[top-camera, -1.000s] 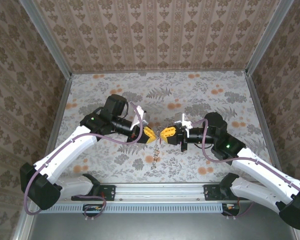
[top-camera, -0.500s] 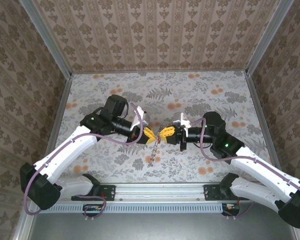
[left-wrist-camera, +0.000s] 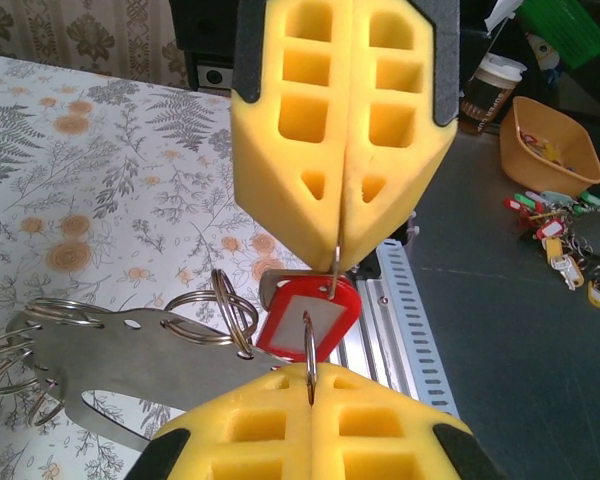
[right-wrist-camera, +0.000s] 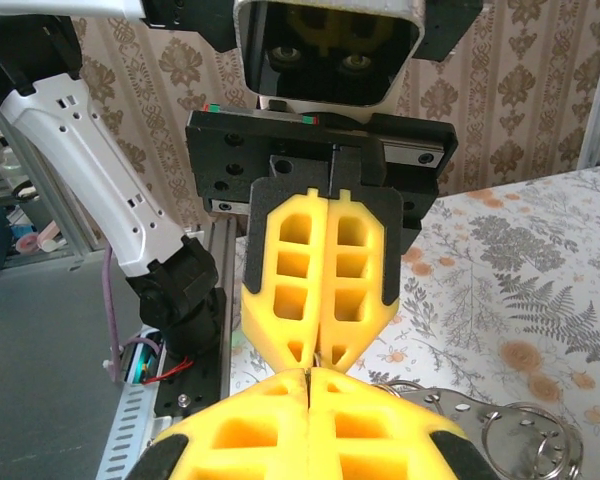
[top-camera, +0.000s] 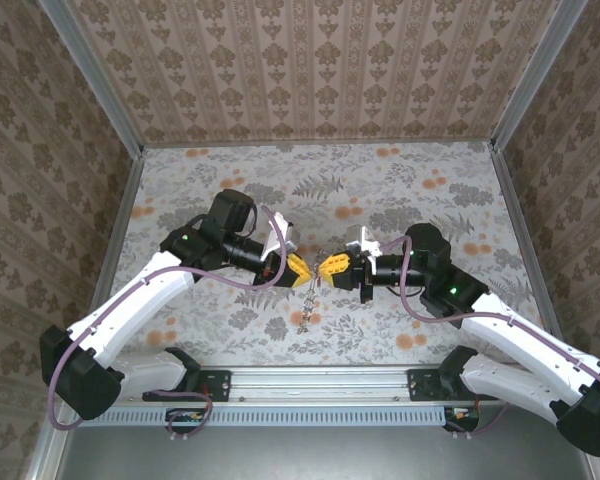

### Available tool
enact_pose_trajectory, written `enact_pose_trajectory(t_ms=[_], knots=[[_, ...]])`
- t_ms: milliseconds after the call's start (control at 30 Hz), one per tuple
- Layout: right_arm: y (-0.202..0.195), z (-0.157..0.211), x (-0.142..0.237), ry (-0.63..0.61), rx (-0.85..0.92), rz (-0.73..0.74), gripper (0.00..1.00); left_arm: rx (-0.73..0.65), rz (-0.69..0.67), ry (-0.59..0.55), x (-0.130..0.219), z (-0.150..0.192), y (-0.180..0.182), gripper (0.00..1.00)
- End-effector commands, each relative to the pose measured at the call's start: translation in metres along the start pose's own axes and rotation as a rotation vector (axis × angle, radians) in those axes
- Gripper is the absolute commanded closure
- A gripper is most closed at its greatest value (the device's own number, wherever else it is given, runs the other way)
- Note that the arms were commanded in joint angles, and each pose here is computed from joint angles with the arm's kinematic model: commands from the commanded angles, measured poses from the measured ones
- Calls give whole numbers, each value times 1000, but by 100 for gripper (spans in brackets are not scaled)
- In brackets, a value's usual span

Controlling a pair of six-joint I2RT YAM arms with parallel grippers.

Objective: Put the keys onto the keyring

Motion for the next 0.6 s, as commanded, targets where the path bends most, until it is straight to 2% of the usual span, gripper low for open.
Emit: enact_pose_trajectory(t_ms=[0,567], knots=[[5,-18,4,-39,15,-29,100,-67,6,-15,4,-9,-11,100],[-3,-9,-4,22,-5,24,100,-79,0,-16,5,-9,-14,100]])
Point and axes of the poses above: each hand's point on the last joint's axis, 136 mm out from that joint toward the fingers, its own x axis back along the fingers, its own y axis along the line the jaws close on, z = x × y, the point moved 8 cm from there along x, back along the fingers, and after that the axes turned 13 degrees about x, right-handed, at the moved point
